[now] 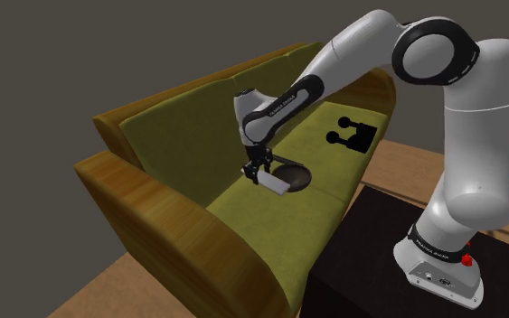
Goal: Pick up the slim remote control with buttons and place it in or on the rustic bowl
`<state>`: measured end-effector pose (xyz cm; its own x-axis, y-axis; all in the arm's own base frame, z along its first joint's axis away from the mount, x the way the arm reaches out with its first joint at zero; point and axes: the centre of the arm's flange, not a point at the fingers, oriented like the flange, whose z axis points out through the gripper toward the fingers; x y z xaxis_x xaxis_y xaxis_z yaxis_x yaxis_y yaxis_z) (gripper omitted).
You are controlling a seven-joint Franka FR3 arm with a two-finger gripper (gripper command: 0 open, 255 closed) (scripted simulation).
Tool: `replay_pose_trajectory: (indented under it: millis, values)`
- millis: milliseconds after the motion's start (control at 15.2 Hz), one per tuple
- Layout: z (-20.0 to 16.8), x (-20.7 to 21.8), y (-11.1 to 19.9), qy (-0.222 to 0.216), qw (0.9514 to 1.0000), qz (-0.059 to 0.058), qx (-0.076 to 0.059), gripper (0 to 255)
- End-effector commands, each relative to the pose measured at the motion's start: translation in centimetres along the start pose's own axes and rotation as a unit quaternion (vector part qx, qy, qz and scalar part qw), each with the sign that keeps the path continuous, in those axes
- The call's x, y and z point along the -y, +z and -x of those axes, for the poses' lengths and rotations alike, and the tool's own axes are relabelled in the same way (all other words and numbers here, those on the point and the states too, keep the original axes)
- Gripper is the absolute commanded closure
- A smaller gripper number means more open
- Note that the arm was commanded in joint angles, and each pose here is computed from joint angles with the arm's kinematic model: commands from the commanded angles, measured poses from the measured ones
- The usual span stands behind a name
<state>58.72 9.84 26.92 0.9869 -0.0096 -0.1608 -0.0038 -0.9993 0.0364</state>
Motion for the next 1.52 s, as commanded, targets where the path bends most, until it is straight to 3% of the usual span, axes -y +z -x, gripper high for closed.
replay_pose_trajectory:
  millis: [0, 792, 1452]
  values:
    - [0.5, -2.9, 0.0, 0.0, 1.0, 0.0, 0.0, 255]
    - [3.0, -18.1, 0.6, 0.0, 1.0, 0.0, 0.0, 255]
    - [2.1, -17.9, 5.8, 0.0, 1.0, 0.0, 0.0, 255]
